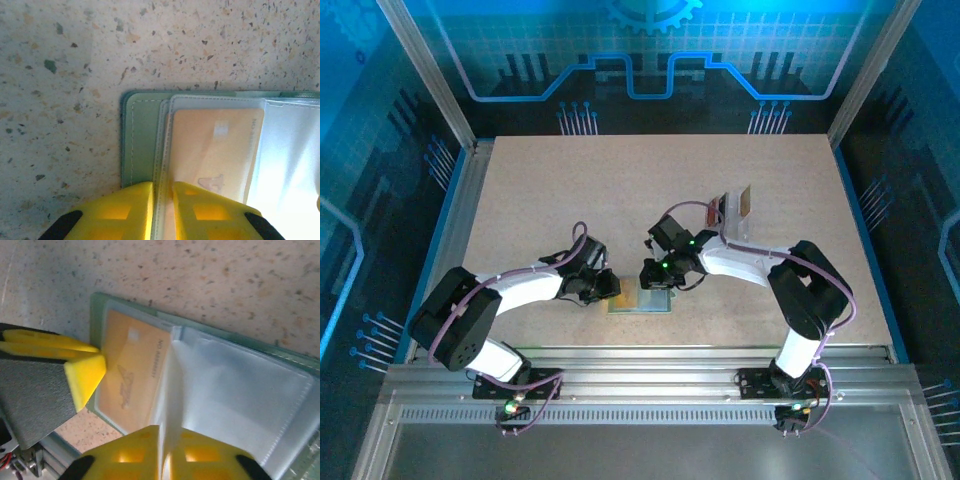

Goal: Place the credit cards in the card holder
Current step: Flip over the card slot in the card holder.

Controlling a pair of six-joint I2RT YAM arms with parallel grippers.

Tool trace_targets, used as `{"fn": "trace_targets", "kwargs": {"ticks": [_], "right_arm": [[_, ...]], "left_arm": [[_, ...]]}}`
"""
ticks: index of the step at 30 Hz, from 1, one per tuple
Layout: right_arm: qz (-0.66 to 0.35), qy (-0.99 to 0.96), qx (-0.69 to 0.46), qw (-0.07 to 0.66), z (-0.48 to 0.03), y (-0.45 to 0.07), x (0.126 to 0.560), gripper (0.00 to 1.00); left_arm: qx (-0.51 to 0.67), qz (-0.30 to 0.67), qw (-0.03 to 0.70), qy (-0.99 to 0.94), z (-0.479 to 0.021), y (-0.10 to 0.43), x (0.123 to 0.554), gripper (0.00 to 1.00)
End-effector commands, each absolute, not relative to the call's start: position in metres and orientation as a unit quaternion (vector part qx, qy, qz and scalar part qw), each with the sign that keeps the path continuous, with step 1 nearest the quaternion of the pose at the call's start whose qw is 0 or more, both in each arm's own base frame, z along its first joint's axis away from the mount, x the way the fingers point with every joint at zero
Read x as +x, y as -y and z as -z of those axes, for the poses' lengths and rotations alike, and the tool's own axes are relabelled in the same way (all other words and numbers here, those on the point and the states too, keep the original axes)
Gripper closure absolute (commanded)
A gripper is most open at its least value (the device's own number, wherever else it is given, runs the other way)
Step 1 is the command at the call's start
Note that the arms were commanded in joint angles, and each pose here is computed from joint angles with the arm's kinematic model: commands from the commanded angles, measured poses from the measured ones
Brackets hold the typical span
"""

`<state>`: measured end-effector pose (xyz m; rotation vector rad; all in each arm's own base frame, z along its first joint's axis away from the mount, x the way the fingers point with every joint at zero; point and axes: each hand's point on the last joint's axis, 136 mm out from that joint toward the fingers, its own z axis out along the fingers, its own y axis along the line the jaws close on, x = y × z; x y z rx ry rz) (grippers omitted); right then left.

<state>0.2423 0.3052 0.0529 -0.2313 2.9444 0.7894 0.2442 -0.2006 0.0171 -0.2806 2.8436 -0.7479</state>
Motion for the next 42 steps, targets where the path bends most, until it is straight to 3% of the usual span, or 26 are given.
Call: {"fn": "trace_targets", "kwargs": {"ticks": [1, 14, 22, 34, 42], "right_arm": [[-0.207, -0.973, -0.084, 0.056, -0.061, -0.287, 0.244, 0.96], [-0.201, -0.967, -0.144, 0.058, -0.072, -0.329, 0.243, 1.00], [-0.237, -0.959, -0.150, 0.034, -0.063, -0.358, 0.240, 0.80], [-0.267, -0.954, -0.136, 0.025, -0.059, -0.369, 0.248, 0.62], [-0.276, -0.951, -0.134, 0.023, -0.059, -0.375, 0.249, 0.57]], "left_arm": [[-0.099, 0.226, 0.065, -0.967, 0.003, 0.189, 0.229, 0.82], [-0.102, 0.231, 0.056, -0.966, 0.011, 0.194, 0.228, 0.82], [-0.103, 0.242, 0.063, -0.963, 0.002, 0.196, 0.229, 0.82], [-0.111, 0.250, 0.090, -0.958, -0.029, 0.186, 0.227, 0.72], [-0.130, 0.263, 0.106, -0.950, -0.047, 0.173, 0.223, 0.66]]}}
